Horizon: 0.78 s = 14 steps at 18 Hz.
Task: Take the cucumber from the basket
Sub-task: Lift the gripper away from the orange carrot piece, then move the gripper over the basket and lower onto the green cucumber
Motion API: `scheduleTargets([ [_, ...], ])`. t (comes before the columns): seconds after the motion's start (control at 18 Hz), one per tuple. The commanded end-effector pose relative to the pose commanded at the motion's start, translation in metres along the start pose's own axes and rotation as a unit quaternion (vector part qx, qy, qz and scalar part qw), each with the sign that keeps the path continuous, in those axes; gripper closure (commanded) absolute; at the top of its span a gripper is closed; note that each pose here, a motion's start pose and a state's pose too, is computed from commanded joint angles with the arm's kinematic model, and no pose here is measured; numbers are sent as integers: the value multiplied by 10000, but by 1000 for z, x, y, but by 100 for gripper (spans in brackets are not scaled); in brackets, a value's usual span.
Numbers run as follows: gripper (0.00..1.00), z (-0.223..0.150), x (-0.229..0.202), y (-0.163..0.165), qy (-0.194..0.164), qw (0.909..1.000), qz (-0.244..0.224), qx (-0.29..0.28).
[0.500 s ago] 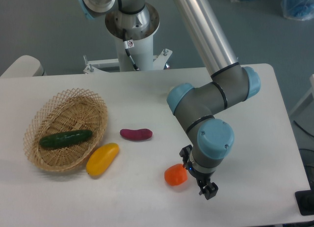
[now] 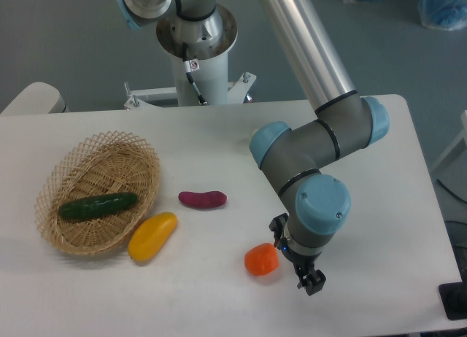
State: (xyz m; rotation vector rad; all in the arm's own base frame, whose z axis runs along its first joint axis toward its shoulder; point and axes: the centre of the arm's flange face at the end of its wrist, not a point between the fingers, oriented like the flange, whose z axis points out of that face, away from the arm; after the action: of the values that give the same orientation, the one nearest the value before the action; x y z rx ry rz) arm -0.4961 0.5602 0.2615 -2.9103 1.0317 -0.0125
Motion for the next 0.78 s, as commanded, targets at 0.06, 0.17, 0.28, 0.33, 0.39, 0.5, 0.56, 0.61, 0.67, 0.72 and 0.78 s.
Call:
scheduleTargets([
  [0.06,0,2,7,0,53,10000,-3,16],
  [0.17,0,7,23,-5,161,9998,-48,94],
  [0.28,0,-1,34,-13,192,9985,-180,474],
  [0.33,0,-1,46,-19,253,9973,-296,624],
  [0.39,0,-1,58,-24,307,9964,-439,665],
  [0.5,0,-3,85,-53,404,9963,-388,658],
  [0.56,0,-3,97,-69,453,9964,-309,649],
  [0.61,0,-1,108,-83,504,9962,-304,637],
  [0.67,0,-3,118,-97,527,9961,-343,624],
  [0.72,0,-8,130,-111,533,9961,-349,614],
  [0.78,0,-8,143,-125,582,9961,-293,599],
])
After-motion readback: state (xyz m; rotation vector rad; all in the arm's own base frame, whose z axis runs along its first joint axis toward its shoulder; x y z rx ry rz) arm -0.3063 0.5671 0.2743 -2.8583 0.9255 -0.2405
